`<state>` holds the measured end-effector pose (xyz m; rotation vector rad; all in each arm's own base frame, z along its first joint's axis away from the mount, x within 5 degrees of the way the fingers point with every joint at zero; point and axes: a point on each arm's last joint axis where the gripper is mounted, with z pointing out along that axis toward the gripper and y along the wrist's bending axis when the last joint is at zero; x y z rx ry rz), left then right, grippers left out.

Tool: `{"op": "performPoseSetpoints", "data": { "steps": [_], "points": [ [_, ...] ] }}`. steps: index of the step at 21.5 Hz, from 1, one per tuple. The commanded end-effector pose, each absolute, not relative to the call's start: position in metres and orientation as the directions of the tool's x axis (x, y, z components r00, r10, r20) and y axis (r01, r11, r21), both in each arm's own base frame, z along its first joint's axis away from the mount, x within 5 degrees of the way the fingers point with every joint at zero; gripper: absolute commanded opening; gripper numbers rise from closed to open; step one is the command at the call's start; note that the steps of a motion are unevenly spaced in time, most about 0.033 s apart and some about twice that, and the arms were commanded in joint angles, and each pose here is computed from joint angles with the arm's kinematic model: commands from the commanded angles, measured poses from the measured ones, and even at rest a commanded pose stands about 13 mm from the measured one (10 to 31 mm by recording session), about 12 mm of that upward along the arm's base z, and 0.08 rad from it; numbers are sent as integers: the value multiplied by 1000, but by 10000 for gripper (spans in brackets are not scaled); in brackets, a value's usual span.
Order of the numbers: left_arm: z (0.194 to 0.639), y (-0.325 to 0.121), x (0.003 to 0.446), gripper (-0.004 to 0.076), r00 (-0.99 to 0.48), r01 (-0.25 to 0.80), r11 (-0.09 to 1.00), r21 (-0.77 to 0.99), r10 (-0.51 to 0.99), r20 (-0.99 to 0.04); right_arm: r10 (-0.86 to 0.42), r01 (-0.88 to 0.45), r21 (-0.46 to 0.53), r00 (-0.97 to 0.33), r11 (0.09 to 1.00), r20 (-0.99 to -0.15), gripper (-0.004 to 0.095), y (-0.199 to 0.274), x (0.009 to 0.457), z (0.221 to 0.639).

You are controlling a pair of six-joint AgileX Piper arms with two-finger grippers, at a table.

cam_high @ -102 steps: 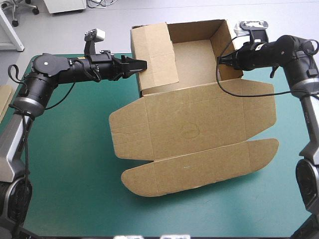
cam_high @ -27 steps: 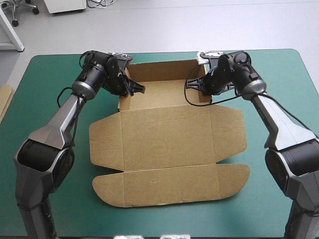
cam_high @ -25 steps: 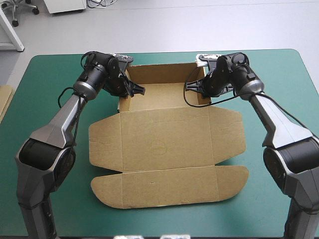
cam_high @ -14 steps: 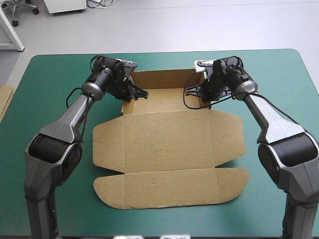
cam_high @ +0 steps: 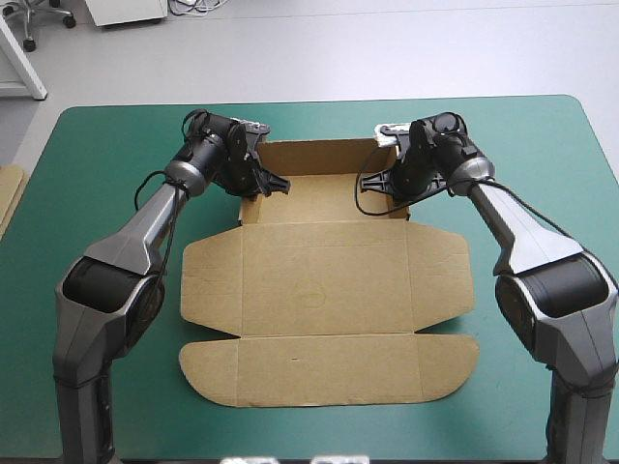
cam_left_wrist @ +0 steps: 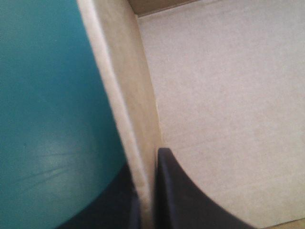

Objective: Fold the box

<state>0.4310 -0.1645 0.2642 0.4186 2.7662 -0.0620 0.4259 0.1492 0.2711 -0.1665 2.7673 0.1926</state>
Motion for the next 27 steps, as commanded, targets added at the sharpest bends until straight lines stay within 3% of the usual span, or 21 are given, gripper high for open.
{"op": "performPoseSetpoints", "data": {
  "steps": [1, 6, 9, 12, 15, 19, 24, 27],
  "points": [
    [289, -163, 428, -10, -853, 338, 940, 43, 326, -407, -143, -196, 75, -883, 978, -447, 2, 144, 422, 301],
    [290, -160, 427, 11, -856, 340, 939, 51, 331, -397, -139, -196, 83, -883, 977, -447, 32, 144, 422, 302],
    [294, -159, 425, 112, -853, 339, 939, 55, 332, -403, -135, -197, 90, -879, 976, -457, 127, 145, 422, 306],
    [297, -159, 424, 306, -852, 339, 939, 55, 331, -406, -132, -197, 92, -872, 976, -471, 230, 145, 423, 312],
    [303, -158, 422, 553, -846, 338, 940, 55, 329, -419, -126, -198, 94, -857, 976, -500, 370, 144, 421, 326],
    [334, -155, 414, 570, -799, 336, 941, 48, 311, -514, -139, -197, 48, -826, 979, -547, 504, 138, 415, 351],
    [389, -148, 391, 568, -729, 340, 940, 33, 285, -622, -129, -201, 47, -773, 979, -622, 504, 128, 391, 401],
    [407, -143, 365, 498, -708, 376, 927, -2, 286, -646, -137, -229, 42, -709, 973, -692, 453, 120, 366, 437]
  ]
}}
